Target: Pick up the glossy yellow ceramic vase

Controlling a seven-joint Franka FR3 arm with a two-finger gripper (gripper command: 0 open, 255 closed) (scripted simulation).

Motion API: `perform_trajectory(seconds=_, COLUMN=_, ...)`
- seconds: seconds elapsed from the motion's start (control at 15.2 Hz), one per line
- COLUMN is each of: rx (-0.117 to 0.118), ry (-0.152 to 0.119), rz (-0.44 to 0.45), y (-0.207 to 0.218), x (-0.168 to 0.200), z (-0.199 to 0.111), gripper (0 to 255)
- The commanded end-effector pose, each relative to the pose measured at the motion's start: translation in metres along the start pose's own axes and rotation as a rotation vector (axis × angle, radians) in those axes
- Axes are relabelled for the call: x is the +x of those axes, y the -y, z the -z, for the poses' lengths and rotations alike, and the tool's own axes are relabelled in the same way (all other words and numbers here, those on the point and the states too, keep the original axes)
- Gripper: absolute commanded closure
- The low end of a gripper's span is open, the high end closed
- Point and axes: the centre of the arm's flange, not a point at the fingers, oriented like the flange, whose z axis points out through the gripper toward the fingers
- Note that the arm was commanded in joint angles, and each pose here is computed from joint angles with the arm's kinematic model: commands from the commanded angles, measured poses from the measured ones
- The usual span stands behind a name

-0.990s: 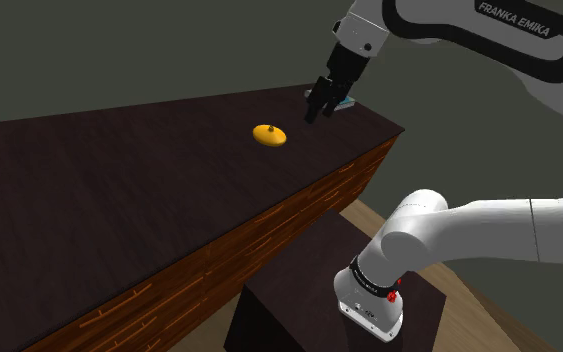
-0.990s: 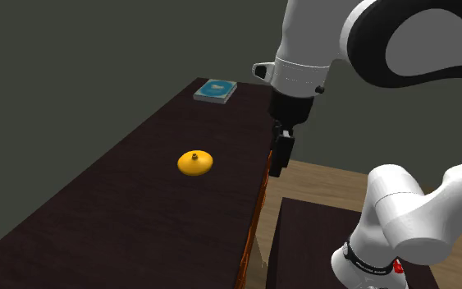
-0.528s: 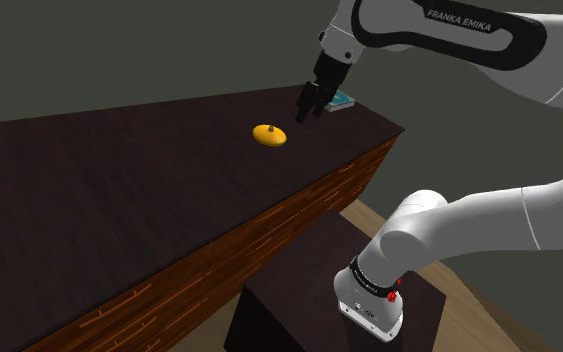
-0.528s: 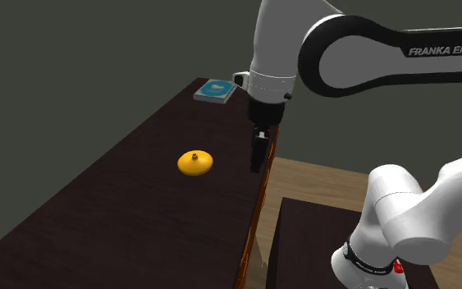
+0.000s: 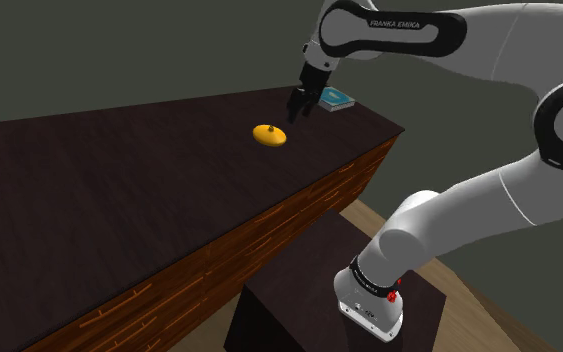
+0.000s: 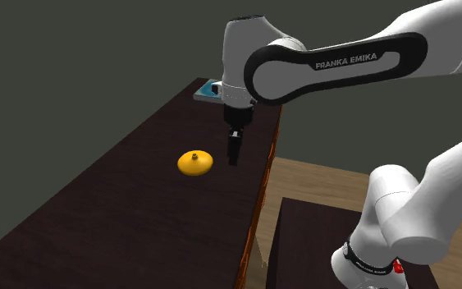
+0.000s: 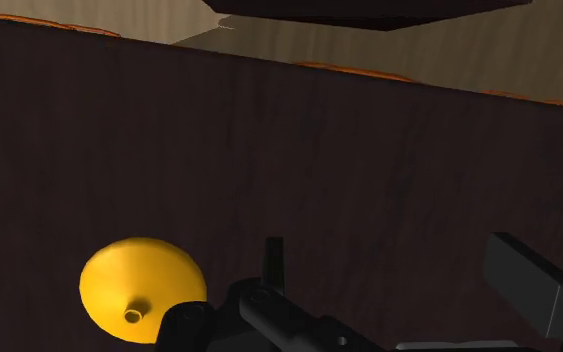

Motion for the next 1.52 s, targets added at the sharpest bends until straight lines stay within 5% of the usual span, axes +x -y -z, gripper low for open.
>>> perform_trajectory(seconds=0.0, rx=-0.007, ry=0.008, rz=0.008, y=-0.018, x=0.018, z=-0.011, gripper=0)
perform_trajectory(seconds=1.45, rx=-0.066, ry=0.097, rz=0.085, y=-0.201, x=0.198, z=-0.151, gripper=0)
